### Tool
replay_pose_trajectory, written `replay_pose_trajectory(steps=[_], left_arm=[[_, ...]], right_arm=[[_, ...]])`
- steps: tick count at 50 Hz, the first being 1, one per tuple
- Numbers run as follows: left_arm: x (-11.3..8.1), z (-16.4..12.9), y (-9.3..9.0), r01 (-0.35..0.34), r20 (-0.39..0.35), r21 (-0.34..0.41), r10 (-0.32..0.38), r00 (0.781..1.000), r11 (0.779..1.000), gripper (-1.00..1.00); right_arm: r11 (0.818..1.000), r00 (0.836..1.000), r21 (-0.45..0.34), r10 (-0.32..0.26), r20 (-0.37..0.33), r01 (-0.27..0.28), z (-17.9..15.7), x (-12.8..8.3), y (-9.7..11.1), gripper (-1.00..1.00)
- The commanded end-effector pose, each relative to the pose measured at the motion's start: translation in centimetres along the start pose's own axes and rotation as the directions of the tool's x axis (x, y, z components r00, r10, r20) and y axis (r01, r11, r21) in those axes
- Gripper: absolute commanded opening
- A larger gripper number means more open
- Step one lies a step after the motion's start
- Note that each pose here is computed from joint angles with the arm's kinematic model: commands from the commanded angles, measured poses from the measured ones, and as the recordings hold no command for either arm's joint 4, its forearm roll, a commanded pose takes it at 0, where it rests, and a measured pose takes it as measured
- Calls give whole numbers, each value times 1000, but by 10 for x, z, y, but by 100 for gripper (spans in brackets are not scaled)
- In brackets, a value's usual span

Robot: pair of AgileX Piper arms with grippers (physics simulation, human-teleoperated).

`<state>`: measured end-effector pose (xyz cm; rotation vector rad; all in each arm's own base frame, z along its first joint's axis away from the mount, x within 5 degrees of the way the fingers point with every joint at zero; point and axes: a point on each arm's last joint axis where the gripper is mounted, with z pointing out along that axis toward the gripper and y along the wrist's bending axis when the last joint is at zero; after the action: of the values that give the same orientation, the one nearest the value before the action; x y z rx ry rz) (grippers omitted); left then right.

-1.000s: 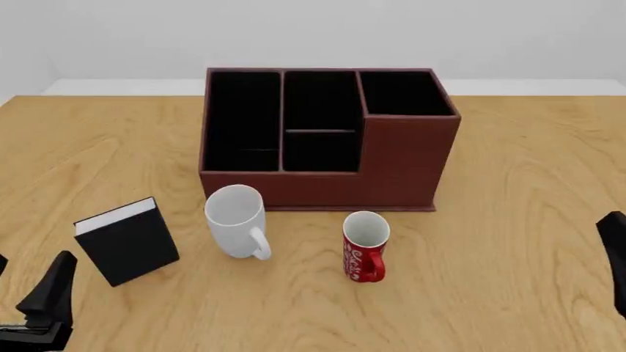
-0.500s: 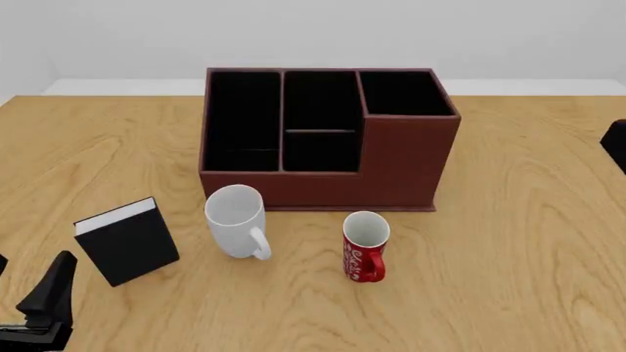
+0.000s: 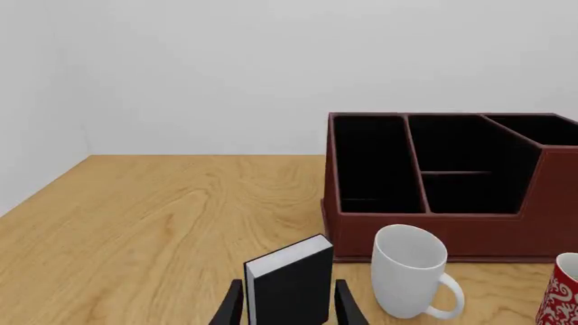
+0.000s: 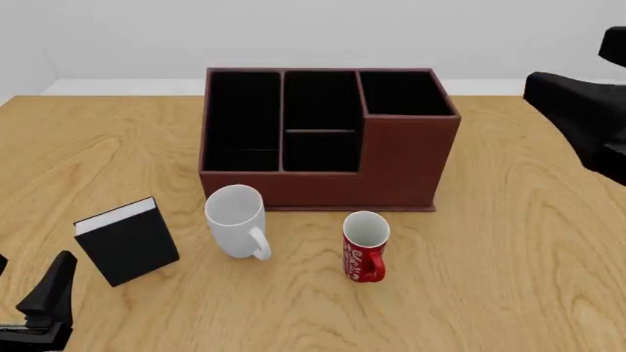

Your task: Pick up the white mug and place it to the right of the caddy.

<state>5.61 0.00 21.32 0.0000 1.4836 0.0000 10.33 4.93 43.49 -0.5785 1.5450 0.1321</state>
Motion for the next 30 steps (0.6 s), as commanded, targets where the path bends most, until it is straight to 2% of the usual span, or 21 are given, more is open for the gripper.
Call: replay_pose_trajectory(steps=[1,7,12,21,30], left_arm=[[0,0,0,0,0,0,0,1000,1000,100],[0,0,0,0,0,0,0,1000,1000,100],[0,0,0,0,0,0,0,1000,1000,100],[0,0,0,0,0,0,0,1000,1000,100],[0,0,0,0,0,0,0,1000,1000,100]], right_arm=[[994,998,-106,-22,-51,17,35,-4,13,100],[987,997,-156,-40,-68,29,51,-3,22,100],[983,996,-181,-24,-85,8,63,-1,28,100],[969,992,-246,-30,-123,-1,88,8,46,100],[959,988,-281,-21,-151,-22,105,8,58,100]])
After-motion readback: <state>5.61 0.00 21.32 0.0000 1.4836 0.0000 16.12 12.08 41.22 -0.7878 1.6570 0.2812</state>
